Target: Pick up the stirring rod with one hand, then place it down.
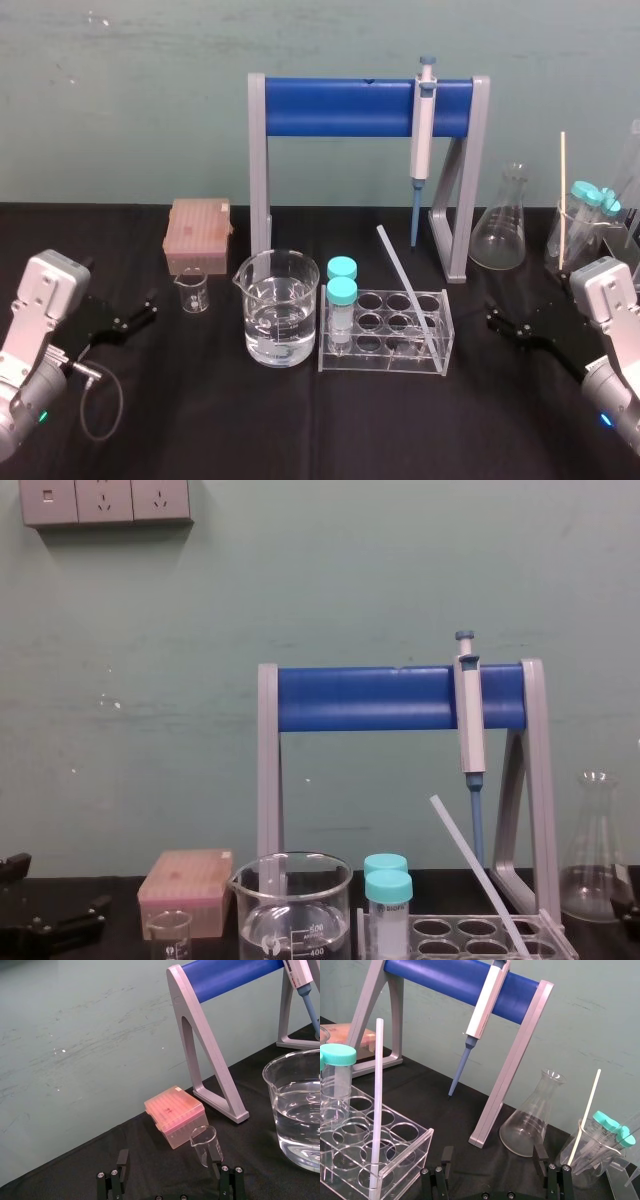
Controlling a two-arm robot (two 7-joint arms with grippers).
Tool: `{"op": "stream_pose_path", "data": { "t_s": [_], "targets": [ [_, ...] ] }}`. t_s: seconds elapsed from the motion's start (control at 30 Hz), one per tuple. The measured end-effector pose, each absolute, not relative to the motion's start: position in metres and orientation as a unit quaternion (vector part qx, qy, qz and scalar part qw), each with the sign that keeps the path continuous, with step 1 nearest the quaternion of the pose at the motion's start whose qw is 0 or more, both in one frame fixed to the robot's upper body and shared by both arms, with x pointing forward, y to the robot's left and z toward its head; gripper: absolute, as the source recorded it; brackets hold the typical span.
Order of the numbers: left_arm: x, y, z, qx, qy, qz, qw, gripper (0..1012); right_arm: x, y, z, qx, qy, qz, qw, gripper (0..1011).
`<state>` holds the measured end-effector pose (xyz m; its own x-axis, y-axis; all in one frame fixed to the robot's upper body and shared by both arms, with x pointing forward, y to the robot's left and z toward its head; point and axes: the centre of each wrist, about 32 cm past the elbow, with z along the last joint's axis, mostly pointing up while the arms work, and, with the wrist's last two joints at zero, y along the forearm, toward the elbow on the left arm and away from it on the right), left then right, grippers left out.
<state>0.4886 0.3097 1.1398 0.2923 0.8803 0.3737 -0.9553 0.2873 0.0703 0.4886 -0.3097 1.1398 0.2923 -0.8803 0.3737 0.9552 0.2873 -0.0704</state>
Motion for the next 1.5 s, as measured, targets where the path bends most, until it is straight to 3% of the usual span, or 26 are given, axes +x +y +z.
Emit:
{"op": "stream_pose_path", "data": {
  "t_s": [1.5],
  "targets": [
    [0.4886, 0.3097, 1.1398, 0.142, -0.132, 0.58, 0.791, 1000, 0.4886, -0.3097, 1.1398, -0.142, -0.132, -0.58, 0.791, 1003]
  ]
}}
